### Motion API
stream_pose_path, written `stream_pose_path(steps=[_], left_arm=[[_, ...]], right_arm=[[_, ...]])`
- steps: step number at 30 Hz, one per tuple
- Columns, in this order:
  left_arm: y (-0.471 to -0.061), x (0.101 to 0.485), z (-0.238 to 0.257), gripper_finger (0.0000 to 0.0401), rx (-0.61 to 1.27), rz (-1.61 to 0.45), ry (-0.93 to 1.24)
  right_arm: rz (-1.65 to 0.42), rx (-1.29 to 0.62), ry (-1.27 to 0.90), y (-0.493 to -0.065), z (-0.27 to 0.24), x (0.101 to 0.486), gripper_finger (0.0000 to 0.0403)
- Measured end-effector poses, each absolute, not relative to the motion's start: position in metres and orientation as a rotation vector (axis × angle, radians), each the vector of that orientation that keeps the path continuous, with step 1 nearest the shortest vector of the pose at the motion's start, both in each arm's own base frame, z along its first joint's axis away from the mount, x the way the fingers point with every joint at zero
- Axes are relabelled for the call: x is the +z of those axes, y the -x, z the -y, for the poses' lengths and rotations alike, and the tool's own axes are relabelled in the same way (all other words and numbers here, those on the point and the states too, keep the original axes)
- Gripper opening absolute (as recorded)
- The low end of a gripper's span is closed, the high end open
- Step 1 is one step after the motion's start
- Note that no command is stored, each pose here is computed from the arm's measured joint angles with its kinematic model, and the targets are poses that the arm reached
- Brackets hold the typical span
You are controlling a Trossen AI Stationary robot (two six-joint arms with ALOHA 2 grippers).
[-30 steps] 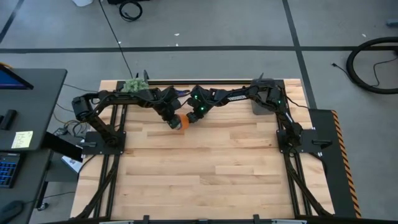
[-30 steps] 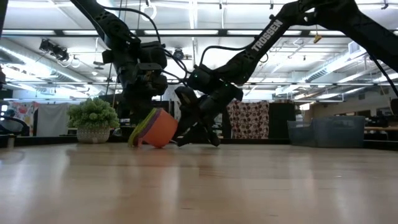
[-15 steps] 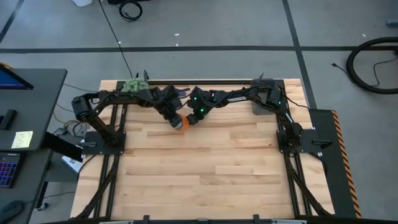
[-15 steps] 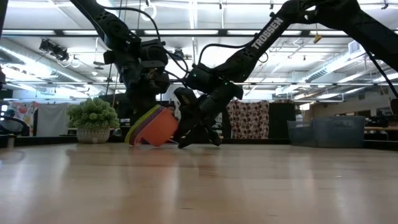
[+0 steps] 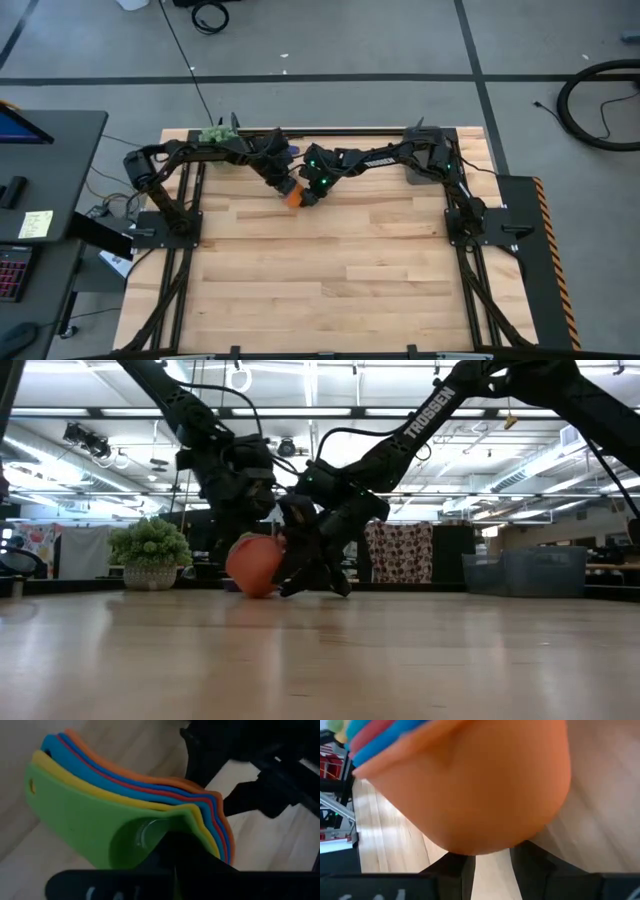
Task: Nest measuring cups in basket
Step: Adjust the stacked measuring cups
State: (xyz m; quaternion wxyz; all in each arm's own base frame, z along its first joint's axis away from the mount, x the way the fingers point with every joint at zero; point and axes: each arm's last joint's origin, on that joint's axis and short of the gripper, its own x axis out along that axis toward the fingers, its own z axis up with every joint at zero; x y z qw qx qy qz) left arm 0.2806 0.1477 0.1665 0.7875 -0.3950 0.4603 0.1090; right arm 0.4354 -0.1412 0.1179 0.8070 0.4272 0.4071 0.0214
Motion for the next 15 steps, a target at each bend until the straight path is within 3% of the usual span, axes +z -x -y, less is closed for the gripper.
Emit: stream_pose_path(steps=[7,15], left_arm=[[-0.316,0.175,-0.154,0.0007,0.182,-1.114,0.721],[-0.325,0.175,-0.161,0.0007,0.171,-1.2,0.701]], right_arm=[[-0.925,0.017,-0.904,-0.431,0.14,0.115,0.0125],[-0.938,0.019,-0.838,-0.429,0.141,0.114,0.0125]])
